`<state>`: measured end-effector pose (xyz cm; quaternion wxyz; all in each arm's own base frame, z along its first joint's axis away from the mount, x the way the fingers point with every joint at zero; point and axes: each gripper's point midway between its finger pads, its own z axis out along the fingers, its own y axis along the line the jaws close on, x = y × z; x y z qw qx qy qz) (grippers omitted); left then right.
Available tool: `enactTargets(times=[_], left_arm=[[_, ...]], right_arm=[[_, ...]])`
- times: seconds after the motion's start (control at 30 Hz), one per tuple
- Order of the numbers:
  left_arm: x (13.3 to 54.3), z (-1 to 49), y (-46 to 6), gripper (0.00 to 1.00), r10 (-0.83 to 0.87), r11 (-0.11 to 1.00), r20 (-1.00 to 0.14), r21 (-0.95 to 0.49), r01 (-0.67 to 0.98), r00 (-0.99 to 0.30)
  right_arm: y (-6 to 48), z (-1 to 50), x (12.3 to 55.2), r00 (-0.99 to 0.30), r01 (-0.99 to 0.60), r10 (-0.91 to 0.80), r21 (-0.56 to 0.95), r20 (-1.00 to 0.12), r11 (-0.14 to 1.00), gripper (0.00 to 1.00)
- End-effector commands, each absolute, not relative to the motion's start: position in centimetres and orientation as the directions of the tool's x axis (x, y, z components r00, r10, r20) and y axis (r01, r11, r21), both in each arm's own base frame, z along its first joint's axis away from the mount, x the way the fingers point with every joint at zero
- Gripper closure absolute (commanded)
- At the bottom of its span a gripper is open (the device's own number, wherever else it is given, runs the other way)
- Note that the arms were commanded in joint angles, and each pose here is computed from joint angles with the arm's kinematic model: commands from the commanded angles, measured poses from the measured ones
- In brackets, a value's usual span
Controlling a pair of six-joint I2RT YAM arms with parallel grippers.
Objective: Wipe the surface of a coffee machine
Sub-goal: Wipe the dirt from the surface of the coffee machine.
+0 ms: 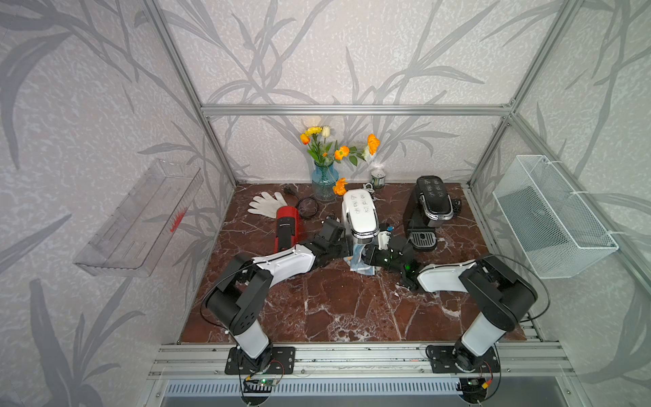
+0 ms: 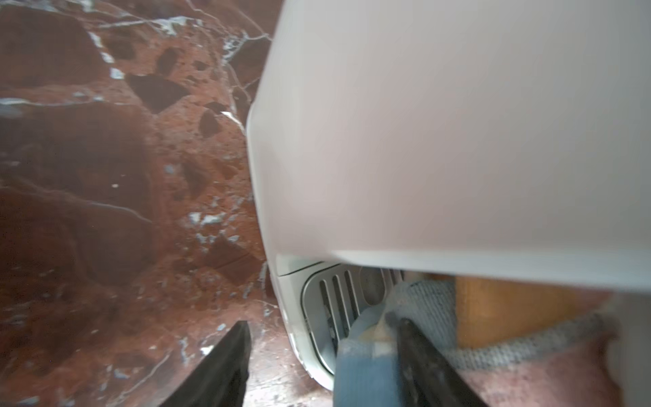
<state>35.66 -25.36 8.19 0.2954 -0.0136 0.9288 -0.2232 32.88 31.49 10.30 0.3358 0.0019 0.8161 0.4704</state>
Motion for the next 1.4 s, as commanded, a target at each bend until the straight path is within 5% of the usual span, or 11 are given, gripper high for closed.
enactTargets(times=[0.0, 0.37, 0.67, 1.37], left_arm=[[34.9, 9.7, -27.1, 0.35, -0.147, 0.862, -0.550, -0.479, 0.166, -0.822], [34.6, 10.0, -26.9, 0.35, -0.153, 0.861, -0.559, -0.480, 0.168, -0.815], [34.7, 9.9, -27.1, 0.35, -0.151, 0.860, -0.559, -0.481, 0.170, -0.815], [34.9, 10.5, -27.6, 0.35, -0.154, 0.851, -0.561, -0.493, 0.179, -0.813]], right_arm=[[33.6, 9.5, 32.7, -0.786, -0.341, 0.299, 0.783, -0.541, 0.520, 1.00], [28.1, 3.8, 34.2, -0.776, -0.185, 0.381, 0.758, -0.503, 0.626, 1.00], [23.5, 5.0, 33.2, -0.727, -0.155, 0.406, 0.709, -0.554, 0.688, 1.00], [23.3, 32.3, 30.7, -0.347, -0.565, 0.277, 0.435, -0.896, 0.701, 1.00]])
